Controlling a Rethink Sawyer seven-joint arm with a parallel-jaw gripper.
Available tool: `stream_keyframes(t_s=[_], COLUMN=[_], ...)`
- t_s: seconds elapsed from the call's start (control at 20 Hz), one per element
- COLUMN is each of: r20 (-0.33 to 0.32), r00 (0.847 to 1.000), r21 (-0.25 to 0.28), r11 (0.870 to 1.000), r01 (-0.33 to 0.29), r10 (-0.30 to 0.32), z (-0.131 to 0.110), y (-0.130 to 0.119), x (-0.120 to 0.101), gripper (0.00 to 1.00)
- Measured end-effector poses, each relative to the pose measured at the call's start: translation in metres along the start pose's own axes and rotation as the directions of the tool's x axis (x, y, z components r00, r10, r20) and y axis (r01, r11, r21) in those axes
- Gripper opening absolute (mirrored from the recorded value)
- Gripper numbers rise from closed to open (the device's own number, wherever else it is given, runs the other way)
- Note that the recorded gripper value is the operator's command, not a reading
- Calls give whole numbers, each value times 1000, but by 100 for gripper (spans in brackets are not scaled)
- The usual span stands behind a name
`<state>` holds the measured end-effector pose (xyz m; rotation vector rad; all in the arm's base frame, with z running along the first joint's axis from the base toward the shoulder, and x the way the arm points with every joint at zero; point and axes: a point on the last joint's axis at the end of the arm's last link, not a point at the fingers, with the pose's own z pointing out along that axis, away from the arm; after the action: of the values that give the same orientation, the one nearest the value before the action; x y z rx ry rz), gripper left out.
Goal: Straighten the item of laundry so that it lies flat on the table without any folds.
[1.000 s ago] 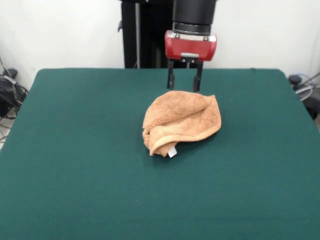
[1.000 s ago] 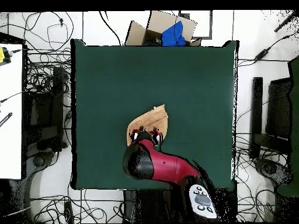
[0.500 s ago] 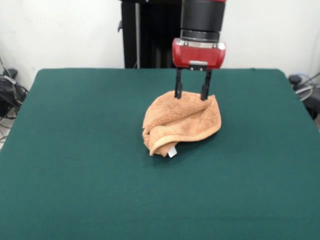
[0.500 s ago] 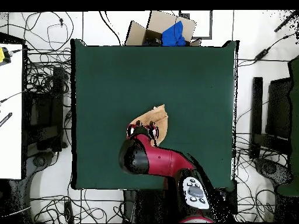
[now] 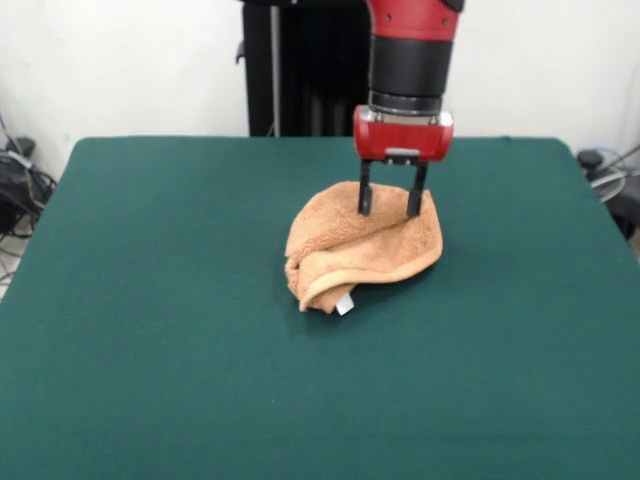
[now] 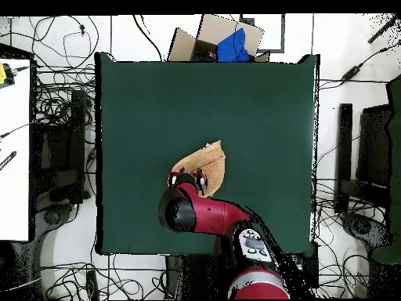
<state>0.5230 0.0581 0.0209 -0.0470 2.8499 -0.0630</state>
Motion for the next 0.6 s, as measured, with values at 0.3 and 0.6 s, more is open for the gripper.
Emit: stream_keyframes(t_s=[0.3, 0.6], r20=[-40, -51], r00=[999, 999], r21=[-10, -13], r11=[1000, 1000], r01=[-1, -2], r10=[1, 1], z=[13, 16], y=[4, 5], x=[16, 21], gripper=[100, 100])
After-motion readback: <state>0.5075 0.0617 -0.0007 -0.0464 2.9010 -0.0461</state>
